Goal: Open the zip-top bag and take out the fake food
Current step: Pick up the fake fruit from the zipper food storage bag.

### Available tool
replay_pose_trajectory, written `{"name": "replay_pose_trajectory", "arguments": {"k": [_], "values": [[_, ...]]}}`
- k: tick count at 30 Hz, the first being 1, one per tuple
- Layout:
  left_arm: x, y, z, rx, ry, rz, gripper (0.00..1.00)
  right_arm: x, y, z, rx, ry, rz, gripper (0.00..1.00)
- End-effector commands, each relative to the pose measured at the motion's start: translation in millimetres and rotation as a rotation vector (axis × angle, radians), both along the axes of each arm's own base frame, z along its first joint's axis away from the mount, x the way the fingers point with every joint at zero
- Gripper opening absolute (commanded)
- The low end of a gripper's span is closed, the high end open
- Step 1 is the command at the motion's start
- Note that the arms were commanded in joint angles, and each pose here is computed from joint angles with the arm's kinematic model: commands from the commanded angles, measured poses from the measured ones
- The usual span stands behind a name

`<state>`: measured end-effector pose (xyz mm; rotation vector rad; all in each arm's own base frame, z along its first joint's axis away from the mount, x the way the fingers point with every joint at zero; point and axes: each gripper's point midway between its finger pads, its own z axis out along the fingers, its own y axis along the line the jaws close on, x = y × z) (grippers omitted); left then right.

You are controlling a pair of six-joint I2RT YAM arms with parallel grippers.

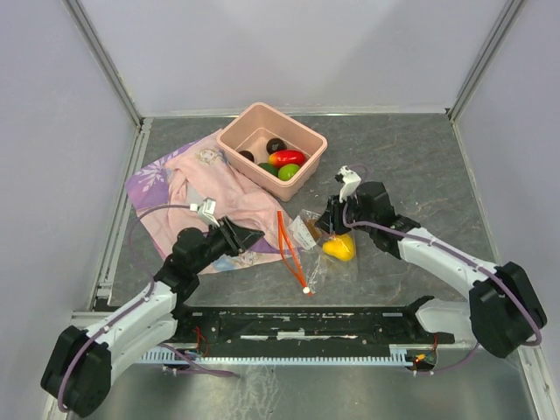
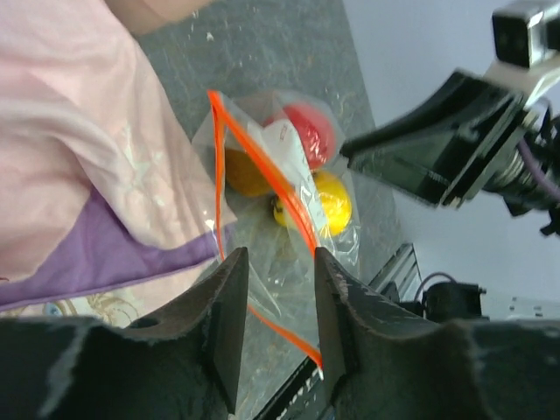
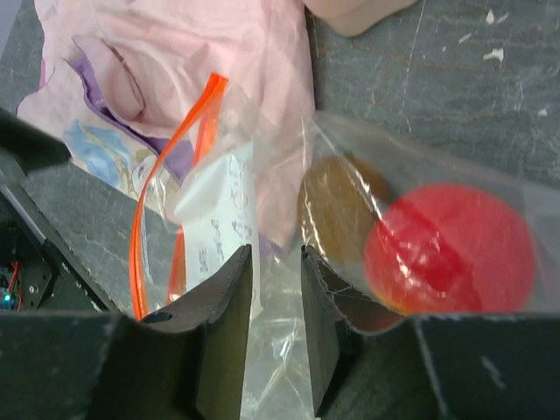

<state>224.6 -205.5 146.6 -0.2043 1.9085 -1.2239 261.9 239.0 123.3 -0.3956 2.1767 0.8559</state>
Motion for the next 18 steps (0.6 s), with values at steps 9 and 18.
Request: {"name": "replay_pose_trajectory", "arguments": {"k": [9, 18], "values": [[0.5, -36.4, -12.3, 0.065, -0.155, -0.124, 0.24, 47.3, 14.2, 5.3, -0.088, -0.019, -0.009, 0.24], [12.5, -73.5, -30.2, 0.081, -0.131, -0.221, 0.25, 53.1, 11.5, -24.2, -0.212, 0.043, 0.006, 0.2]]}}
